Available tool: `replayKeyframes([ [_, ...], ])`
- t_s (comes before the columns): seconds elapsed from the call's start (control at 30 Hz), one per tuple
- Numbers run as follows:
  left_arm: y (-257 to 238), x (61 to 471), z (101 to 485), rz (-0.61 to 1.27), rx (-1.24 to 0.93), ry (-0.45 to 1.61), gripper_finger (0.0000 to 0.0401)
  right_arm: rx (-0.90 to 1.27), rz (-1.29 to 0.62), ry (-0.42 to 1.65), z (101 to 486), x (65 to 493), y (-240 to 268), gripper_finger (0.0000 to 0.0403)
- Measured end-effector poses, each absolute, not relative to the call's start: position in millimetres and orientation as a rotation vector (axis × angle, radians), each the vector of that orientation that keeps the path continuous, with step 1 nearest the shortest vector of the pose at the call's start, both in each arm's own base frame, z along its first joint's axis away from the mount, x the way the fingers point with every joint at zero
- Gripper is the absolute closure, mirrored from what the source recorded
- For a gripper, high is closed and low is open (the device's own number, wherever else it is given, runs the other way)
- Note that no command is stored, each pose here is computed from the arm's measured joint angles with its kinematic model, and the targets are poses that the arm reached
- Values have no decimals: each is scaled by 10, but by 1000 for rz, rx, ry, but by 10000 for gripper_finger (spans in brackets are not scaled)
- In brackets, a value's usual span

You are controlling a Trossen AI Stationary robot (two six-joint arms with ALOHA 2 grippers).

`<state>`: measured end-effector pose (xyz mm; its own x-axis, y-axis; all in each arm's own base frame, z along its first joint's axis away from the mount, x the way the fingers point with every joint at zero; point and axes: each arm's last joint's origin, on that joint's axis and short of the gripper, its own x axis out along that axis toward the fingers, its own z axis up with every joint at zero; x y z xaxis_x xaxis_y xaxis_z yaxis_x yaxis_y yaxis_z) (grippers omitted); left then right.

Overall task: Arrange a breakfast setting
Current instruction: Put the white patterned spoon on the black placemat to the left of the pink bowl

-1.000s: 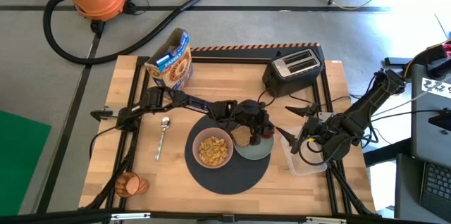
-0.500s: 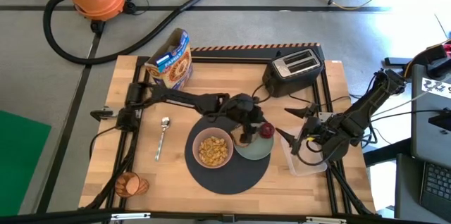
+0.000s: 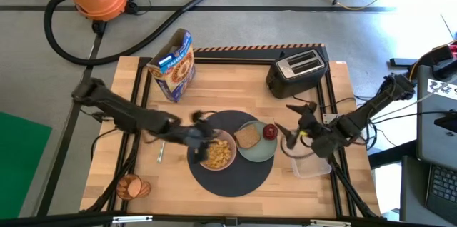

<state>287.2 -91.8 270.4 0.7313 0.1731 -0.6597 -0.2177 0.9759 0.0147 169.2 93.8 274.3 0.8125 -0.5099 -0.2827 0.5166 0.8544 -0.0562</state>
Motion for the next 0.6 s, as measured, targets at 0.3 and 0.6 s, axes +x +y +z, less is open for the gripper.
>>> replayKeyframes([
  [0.3,-831,1963,2504,697,-301,761,239,141,-625,279,2785,1875,677,24],
  [0.6,-750,1585,1869,903,-626,1069,233,174,-595,293,2788,1906,644,24],
])
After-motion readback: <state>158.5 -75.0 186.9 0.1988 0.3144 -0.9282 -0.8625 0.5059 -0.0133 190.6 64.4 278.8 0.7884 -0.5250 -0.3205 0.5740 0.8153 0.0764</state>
